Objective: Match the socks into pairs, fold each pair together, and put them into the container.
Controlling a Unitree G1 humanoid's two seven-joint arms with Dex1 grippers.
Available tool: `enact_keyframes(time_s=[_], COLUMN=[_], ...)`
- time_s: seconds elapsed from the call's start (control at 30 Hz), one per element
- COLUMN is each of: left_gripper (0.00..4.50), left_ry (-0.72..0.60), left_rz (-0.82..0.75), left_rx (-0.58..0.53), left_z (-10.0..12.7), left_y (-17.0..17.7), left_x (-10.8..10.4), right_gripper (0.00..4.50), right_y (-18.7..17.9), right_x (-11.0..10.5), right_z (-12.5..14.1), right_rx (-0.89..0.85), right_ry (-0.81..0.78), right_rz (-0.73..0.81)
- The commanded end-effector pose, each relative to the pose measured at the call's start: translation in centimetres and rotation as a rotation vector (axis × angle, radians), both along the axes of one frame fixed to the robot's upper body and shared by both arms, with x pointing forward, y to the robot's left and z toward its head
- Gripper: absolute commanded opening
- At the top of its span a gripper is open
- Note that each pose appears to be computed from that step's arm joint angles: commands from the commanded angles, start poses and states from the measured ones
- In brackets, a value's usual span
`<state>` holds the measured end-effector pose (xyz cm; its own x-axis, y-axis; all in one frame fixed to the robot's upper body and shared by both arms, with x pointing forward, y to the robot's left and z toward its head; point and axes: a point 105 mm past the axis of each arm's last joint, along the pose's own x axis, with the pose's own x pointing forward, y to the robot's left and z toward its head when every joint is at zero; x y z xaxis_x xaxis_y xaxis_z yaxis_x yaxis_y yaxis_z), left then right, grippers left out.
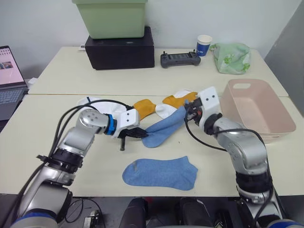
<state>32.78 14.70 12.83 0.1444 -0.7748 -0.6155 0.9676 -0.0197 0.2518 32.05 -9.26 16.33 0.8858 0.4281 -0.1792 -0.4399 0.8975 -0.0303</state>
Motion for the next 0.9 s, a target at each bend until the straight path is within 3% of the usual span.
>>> enact_keyframes(time_s=[0.03,0.3,0.37,0.47,0.63,0.73,0.83,0.9], left_gripper=[0.0,0.0,0.0,0.64,2.23,3.21,4.1,4.1], left_ry=[0.026,-0.038,-0.02,-0.019,0.019,0.101,0.291,0.44], left_rz=[-0.103,-0.12,-0.068,-0.017,0.07,0.184,0.311,0.352], left_rx=[0.058,0.084,0.033,-0.039,-0.094,-0.163,-0.239,-0.273], left_z=[-0.4,-2.4,-1.9,-0.3,1.4,1.8,1.4,0.9], left_y=[1.0,0.2,0.0,0.3,2.6,3.9,4.7,4.5], left_x=[-0.5,1.3,1.9,2.3,1.5,0.6,-1.4,-3.3], right_gripper=[0.03,0.03,0.56,1.44,3.28,4.39,4.5,4.5], right_y=[-1.3,-1.1,-1.4,-1.8,-2.5,-2.3,-1.7,-1.5], right_x=[-1.9,-3.9,-4.1,-4.3,-4.5,-5.0,-5.7,-6.2], right_z=[-0.3,-3.3,-3.5,-2.9,-1.6,-0.8,-0.3,-0.4], right_rx=[0.056,0.188,0.211,0.202,0.142,0.037,-0.115,-0.166], right_ry=[0.071,0.227,0.227,0.181,0.078,0.005,-0.073,-0.087], right_rz=[-0.138,-0.259,-0.288,-0.307,-0.269,-0.16,0.007,0.075])
